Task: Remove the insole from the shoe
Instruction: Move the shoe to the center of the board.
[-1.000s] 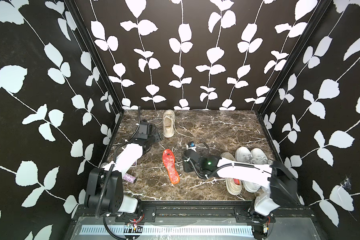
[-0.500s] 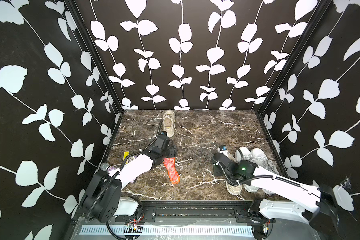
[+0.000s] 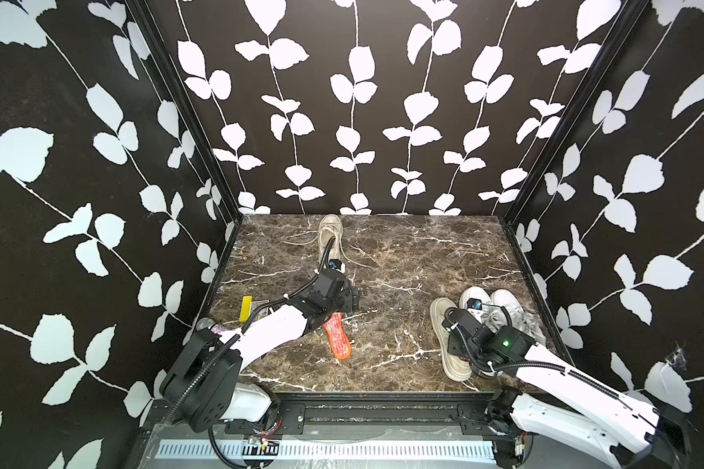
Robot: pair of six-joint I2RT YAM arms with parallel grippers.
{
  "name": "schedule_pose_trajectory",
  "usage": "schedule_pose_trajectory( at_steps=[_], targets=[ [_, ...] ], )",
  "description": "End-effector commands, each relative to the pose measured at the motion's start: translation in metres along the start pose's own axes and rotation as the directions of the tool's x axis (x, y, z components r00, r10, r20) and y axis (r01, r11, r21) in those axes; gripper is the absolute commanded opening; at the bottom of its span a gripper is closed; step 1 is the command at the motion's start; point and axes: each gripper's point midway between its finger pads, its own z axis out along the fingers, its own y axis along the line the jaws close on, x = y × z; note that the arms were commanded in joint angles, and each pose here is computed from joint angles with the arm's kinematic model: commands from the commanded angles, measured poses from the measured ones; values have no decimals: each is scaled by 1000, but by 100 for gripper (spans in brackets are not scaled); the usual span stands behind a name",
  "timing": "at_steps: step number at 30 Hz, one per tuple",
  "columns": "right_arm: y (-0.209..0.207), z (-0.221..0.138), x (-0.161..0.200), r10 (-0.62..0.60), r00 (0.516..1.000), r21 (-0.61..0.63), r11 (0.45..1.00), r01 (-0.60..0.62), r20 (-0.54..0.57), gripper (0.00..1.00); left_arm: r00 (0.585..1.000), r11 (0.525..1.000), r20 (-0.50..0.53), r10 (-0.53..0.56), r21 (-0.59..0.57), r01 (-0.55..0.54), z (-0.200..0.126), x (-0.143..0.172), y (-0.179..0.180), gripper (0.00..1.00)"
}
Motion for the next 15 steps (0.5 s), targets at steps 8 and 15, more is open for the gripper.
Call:
schedule_pose_trajectory(
  at_steps=[8, 15],
  targets=[
    [16, 22, 6, 75, 996, -43, 996, -77, -50, 31, 999, 1000, 35, 1, 8, -1, 1, -8, -6, 77],
    [19, 27, 7, 61, 996, -46, 997, -64, -58, 17, 1000, 1000, 23, 3, 14, -3, 5, -6, -8, 76]
  ],
)
